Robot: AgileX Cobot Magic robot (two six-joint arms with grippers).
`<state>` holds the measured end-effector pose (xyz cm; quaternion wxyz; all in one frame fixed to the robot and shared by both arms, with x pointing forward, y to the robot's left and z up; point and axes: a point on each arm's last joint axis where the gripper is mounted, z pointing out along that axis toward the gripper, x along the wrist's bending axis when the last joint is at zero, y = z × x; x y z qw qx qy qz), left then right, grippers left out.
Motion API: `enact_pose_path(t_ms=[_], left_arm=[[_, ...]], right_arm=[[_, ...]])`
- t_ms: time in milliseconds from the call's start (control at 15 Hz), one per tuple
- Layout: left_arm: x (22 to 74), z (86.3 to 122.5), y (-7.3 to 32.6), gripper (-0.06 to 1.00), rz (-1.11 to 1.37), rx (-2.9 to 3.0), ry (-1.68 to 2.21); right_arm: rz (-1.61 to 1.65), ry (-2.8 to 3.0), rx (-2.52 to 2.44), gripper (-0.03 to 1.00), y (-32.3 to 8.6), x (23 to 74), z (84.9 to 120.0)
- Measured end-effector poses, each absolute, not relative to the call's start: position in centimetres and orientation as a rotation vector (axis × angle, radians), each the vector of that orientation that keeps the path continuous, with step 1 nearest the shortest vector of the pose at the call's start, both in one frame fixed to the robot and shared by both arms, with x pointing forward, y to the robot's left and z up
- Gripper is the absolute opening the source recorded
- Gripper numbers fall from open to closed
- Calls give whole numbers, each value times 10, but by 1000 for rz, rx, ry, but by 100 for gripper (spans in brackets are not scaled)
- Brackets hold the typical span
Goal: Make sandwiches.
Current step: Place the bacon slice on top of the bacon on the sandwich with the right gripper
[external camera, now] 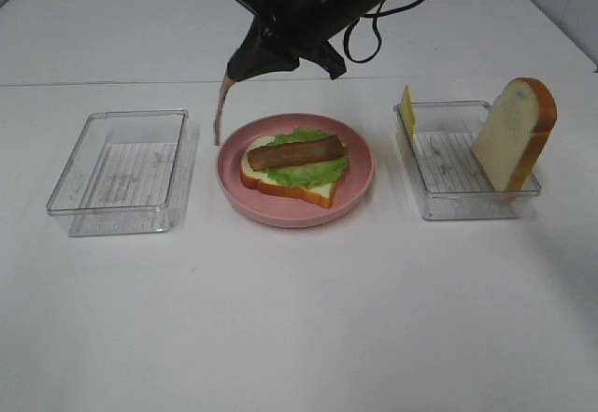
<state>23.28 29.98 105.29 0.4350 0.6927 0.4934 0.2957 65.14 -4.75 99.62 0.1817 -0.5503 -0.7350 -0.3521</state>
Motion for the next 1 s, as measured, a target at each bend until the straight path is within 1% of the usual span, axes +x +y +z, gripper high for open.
enact_pose_path(t_ms=[133, 333, 533, 733, 800, 867, 1000], left_arm=[[233, 1053, 300, 83, 736, 1724, 1228], [233, 1053, 300, 83, 736, 1724, 1228], [233, 1053, 300, 83, 736, 1724, 1228], [233, 1053, 300, 83, 736, 1724, 1228], [233, 1053, 300, 83, 736, 1724, 1228], [233, 1053, 300, 83, 736, 1724, 1228], [233, 1053, 300, 83, 736, 1724, 1228]], right_arm=[[-930, -2115, -1629, 0, -56, 656, 988], [-735, -2134, -1827, 0, -82, 662, 978], [-703, -2133, -1816, 0, -83, 660, 978], [-765, -2067, -1766, 0, -77, 658, 982], [-806, -2045, -1723, 0, -74, 658, 985], [-913, -1976, -1626, 0, -65, 657, 992], [-986, -1943, -1587, 0, -62, 658, 997]])
